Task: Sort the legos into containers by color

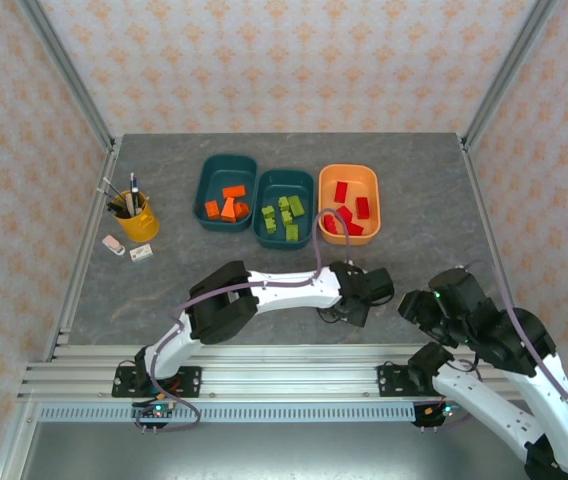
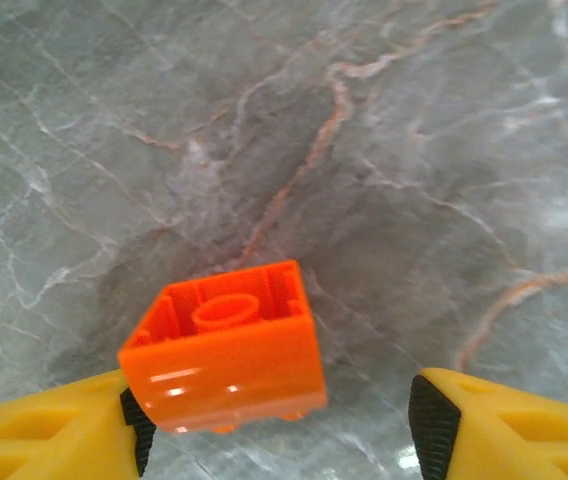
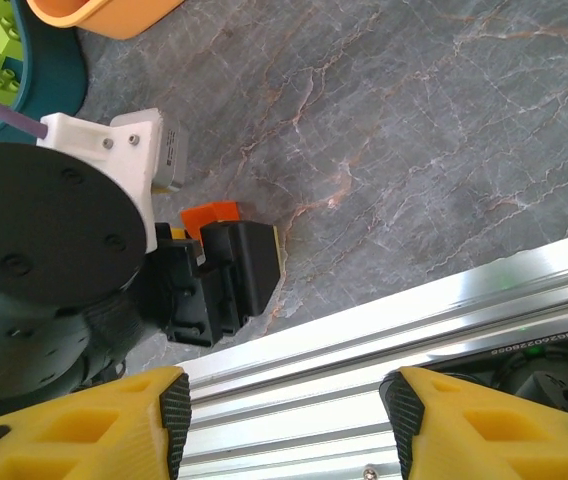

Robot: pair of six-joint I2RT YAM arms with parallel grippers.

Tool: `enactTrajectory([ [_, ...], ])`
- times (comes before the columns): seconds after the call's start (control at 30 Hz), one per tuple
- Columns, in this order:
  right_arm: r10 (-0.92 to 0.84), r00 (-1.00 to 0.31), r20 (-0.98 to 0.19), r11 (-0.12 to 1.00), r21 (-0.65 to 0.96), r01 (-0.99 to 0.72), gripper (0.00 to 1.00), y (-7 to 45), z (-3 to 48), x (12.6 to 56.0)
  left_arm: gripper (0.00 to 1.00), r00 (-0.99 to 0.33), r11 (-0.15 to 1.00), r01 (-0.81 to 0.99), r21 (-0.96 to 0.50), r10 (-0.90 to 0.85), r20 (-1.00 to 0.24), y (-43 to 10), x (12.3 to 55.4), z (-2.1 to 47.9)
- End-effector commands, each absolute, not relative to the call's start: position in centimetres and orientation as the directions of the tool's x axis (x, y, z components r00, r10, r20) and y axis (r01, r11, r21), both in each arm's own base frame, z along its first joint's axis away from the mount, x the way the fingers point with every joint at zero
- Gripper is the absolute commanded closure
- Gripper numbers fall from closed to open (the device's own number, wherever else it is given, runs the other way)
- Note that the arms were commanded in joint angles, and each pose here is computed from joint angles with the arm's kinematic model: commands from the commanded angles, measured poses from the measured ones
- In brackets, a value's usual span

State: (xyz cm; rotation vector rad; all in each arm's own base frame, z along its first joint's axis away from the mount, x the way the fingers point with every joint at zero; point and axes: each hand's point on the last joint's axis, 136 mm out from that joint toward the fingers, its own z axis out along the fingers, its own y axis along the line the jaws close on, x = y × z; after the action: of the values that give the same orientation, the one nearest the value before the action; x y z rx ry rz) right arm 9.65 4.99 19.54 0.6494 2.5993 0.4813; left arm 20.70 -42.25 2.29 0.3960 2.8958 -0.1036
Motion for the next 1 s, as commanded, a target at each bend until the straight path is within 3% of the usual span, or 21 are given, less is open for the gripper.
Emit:
enactTrajectory([
  [0.0, 0.519, -0.807, -0.283, 0.827, 0.405, 0.39, 0.43, 4.7, 18.8, 9.0, 0.37, -0.938, 0.971, 0.233, 0.049, 0.238, -0.25, -40.8, 21.6, 2.5],
  [0.23, 0.508, -0.81, -0.293, 0.832, 0.409, 0.374, 0.43, 4.8, 18.9, 9.1, 0.62, -0.929, 0.967, 0.245, 0.065, 0.253, -0.269, -41.2, 22.2, 1.8],
  [0.4, 0.508, -0.808, -0.297, 0.829, 0.424, 0.365, 0.43, 4.9, 19.1, 9.2, 0.7, -0.921, 0.968, 0.242, 0.063, 0.249, -0.298, -41.5, 23.1, 2.3],
  [0.67, 0.477, -0.826, -0.302, 0.808, 0.521, 0.276, 0.44, 8.0, 20.1, 11.3, 0.72, -0.915, 0.99, 0.137, -0.033, 0.113, -0.387, -37.7, 27.6, 9.8],
  [0.97, 0.388, -0.869, -0.309, 0.756, 0.646, 0.108, 0.44, 16.5, 23.1, 18.8, 0.72, -0.879, 0.993, -0.021, -0.116, -0.074, -0.472, -27.0, 35.6, 18.1],
])
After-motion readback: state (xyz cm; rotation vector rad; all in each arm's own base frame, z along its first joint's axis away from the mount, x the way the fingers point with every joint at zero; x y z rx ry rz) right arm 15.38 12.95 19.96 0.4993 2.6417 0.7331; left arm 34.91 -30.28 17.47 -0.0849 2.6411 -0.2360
